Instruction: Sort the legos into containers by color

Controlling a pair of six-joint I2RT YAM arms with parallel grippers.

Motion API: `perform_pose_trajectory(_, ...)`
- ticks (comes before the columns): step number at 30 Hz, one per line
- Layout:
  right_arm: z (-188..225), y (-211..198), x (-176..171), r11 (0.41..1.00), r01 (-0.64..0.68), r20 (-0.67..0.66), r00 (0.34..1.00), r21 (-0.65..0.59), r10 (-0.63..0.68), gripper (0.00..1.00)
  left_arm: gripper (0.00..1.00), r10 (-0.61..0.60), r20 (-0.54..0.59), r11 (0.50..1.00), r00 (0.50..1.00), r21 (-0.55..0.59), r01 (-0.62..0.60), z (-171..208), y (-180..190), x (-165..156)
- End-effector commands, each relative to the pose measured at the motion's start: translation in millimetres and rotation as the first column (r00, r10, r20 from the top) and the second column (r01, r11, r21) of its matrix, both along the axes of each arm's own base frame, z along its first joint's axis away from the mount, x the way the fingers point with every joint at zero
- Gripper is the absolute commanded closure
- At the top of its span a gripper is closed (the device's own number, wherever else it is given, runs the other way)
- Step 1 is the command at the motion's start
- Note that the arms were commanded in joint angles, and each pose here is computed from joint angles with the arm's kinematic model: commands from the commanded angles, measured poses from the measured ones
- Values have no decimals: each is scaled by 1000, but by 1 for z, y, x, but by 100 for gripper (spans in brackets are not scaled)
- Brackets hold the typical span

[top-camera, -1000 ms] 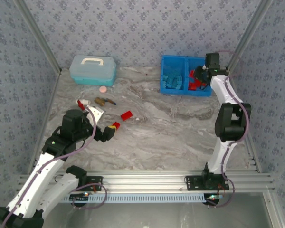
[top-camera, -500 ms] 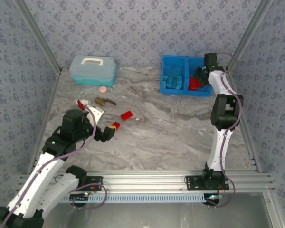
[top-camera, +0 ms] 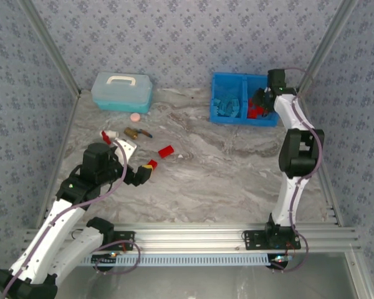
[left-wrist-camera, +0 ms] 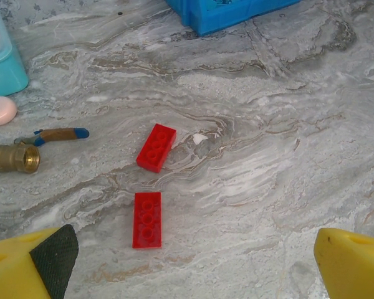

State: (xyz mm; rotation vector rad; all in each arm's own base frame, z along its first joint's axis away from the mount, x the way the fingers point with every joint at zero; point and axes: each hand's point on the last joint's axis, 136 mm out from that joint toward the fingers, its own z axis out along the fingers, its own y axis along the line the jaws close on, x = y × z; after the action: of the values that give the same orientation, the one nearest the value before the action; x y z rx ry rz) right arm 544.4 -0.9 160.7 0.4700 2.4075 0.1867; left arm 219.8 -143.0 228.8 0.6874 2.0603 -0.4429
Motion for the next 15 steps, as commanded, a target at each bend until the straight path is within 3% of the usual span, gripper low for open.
perform_pose_trajectory(1, 43, 47, -24, 994, -112, 113, 987, -3, 112, 49, 1, -4, 24, 1000, 1000, -3, 4, 8, 1, -1)
perform_pose_trajectory(5, 53, 109, -62, 963, -265, 135, 954, -42, 268, 48, 1, 3, 25, 1000, 1000, -1, -3, 8, 2, -1)
perform_pose_trajectory(10, 45, 207, -114, 840, -536, 87, 836, -83, 542, 48, 1, 9, 25, 1000, 1000, 2, -9, 8, 3, 0)
perform_pose_trajectory(15, 26, 269, -149, 733, -674, 24, 734, -95, 678, 48, 1, 10, 29, 1000, 1000, 2, -10, 9, 4, -1)
